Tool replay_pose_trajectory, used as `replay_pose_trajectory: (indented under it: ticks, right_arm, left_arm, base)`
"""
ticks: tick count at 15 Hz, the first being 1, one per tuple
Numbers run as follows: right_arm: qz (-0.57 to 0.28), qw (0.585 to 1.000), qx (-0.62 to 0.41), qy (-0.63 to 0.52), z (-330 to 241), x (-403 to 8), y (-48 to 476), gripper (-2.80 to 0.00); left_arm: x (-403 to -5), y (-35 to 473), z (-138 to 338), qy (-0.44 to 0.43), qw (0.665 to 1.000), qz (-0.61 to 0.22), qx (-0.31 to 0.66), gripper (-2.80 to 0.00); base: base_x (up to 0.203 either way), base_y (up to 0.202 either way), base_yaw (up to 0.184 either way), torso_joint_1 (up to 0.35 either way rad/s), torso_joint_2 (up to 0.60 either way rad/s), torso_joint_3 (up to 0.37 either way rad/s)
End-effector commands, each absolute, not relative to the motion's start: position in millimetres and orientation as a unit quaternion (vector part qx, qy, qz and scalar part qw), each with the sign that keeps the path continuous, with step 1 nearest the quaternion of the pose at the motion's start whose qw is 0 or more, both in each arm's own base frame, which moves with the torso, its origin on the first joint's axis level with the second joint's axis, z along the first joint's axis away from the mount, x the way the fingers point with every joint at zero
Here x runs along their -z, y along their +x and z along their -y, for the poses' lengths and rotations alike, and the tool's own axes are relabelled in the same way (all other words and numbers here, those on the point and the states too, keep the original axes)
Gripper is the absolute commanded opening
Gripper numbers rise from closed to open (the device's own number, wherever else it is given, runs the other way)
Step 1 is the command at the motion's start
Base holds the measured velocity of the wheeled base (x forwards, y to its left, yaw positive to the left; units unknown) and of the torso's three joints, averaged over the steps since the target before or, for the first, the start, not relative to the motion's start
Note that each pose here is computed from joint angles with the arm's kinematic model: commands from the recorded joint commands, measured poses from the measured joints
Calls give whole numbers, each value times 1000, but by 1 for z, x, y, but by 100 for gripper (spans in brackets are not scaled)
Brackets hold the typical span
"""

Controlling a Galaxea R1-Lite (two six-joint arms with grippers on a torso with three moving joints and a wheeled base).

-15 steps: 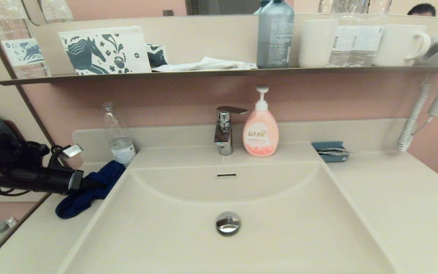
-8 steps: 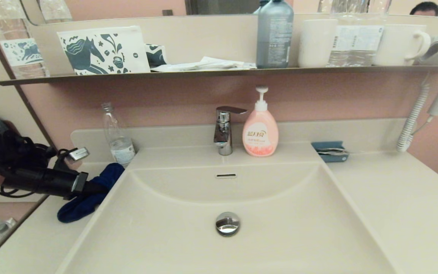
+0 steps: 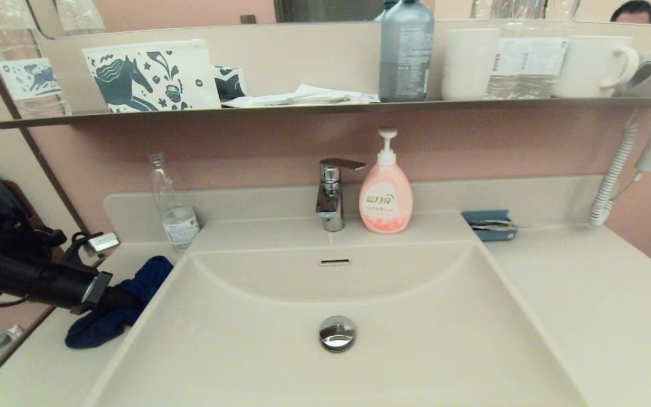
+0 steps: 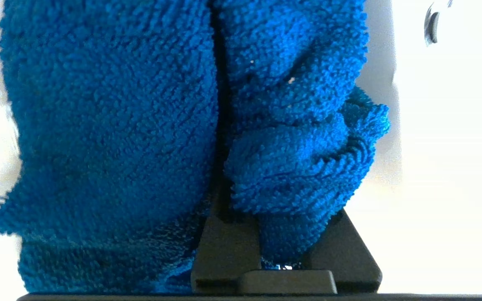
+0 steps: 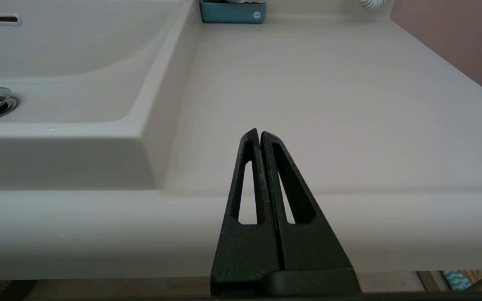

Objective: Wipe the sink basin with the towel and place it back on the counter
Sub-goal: Wipe the sink

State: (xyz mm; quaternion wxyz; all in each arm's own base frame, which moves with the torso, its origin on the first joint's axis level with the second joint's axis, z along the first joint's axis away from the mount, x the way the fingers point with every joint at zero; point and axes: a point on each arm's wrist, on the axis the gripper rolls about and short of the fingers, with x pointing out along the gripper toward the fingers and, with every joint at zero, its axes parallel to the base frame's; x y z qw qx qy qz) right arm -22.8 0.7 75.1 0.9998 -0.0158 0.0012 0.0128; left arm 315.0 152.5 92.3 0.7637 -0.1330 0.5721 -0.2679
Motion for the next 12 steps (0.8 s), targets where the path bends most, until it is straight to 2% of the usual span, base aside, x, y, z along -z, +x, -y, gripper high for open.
replay_pose_trajectory:
  ticks: [1,12]
  right_arm:
    - [-1,1000,-13,-16,-1,-75,-23,-280]
    - [-1,1000,-13,-16,-1,-75,-23,-280]
  left_arm:
    - [-97,302,-152,-131,760,-581,258,-280]
    - [-106,233,-168,-137,757,-598,226,-280]
  base:
    - [0,0,0,0,0,0]
    - [0,0,0,0,0,0]
